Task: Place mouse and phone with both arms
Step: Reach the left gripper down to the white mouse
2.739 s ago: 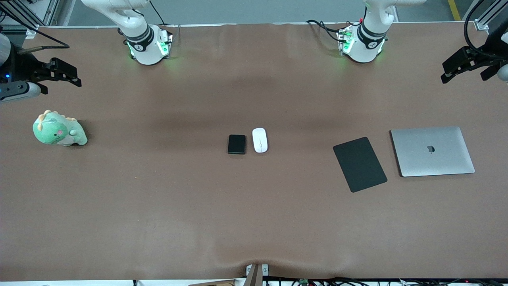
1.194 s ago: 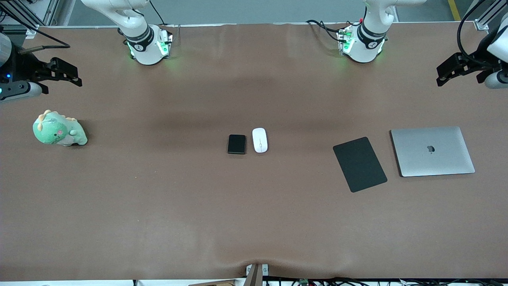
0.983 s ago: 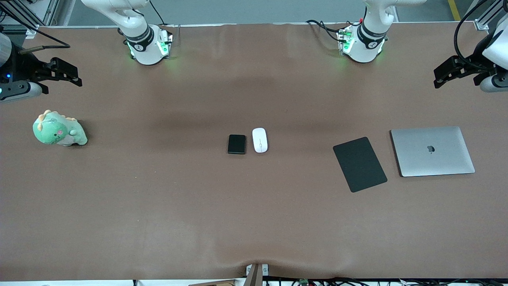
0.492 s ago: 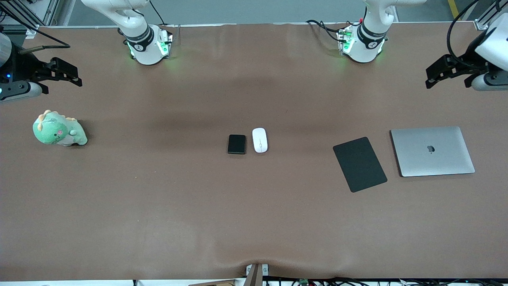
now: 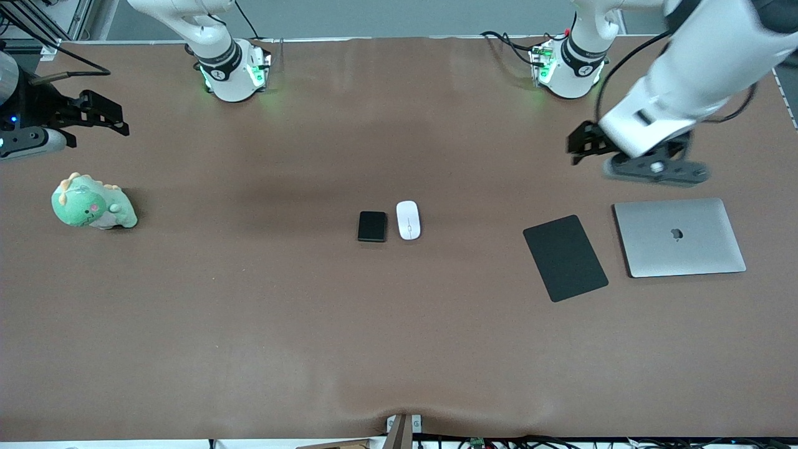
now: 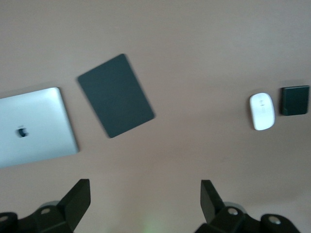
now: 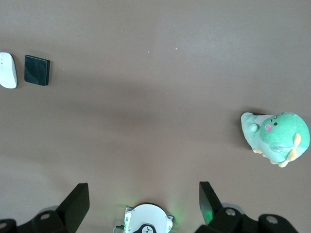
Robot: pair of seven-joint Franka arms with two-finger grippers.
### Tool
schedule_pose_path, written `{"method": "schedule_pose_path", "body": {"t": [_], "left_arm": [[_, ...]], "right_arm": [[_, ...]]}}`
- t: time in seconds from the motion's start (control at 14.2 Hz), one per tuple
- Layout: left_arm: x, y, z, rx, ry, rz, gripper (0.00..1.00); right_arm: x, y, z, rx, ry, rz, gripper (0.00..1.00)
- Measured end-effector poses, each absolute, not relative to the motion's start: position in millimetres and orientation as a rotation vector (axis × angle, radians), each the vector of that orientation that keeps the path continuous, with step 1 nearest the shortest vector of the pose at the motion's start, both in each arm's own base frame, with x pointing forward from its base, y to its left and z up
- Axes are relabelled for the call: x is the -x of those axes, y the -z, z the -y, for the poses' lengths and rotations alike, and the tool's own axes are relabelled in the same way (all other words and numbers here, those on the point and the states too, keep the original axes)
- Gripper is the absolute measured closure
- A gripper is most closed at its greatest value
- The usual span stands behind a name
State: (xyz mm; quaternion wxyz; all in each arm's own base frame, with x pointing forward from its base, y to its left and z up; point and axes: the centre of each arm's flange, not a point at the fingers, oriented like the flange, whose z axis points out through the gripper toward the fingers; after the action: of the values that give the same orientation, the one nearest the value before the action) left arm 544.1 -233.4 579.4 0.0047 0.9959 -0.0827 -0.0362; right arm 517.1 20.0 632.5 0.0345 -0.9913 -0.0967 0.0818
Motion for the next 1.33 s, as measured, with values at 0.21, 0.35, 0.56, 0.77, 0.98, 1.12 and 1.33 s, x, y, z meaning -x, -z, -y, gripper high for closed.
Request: {"method": "schedule_pose_path", "body": {"t": [0.21, 0.35, 0.56, 0.77, 0.98, 1.12, 1.33], "left_arm": [[-539.3, -529.8, 302.8, -3.099, 0.121, 0.206, 0.0], [-526.2, -496.9, 344.8, -3.095, 0.131, 0.143, 0.0], [-509.2, -448.7, 387.2, -3.103, 0.101, 0.093, 0.0], [-492.7, -401.6, 415.8, -3.107, 0.064, 0.03, 0.0], [-477.4, -362.0, 442.5, -3.137, 0.023, -0.012, 0.0], [-470.9, -334.2, 457.8, -3.142, 0.007, -0.062, 0.0], [-469.6, -294.5, 468.1, -3.123, 0.032, -0.097, 0.0]], "right_arm": [[-517.2, -632.5, -19.7, 3.043, -0.251, 0.295, 0.0], [-517.2, -632.5, -19.6, 3.043, -0.25, 0.295, 0.0], [-517.3, -632.3, -18.8, 3.043, -0.251, 0.292, 0.0], [-517.4, -632.5, -18.4, 3.043, -0.249, 0.291, 0.0], [-517.8, -632.1, -18.1, 3.043, -0.249, 0.29, 0.0], [-519.5, -629.1, -17.9, 3.042, -0.257, 0.29, 0.0], [-521.8, -625.3, -17.9, 3.04, -0.268, 0.289, 0.0]]}}
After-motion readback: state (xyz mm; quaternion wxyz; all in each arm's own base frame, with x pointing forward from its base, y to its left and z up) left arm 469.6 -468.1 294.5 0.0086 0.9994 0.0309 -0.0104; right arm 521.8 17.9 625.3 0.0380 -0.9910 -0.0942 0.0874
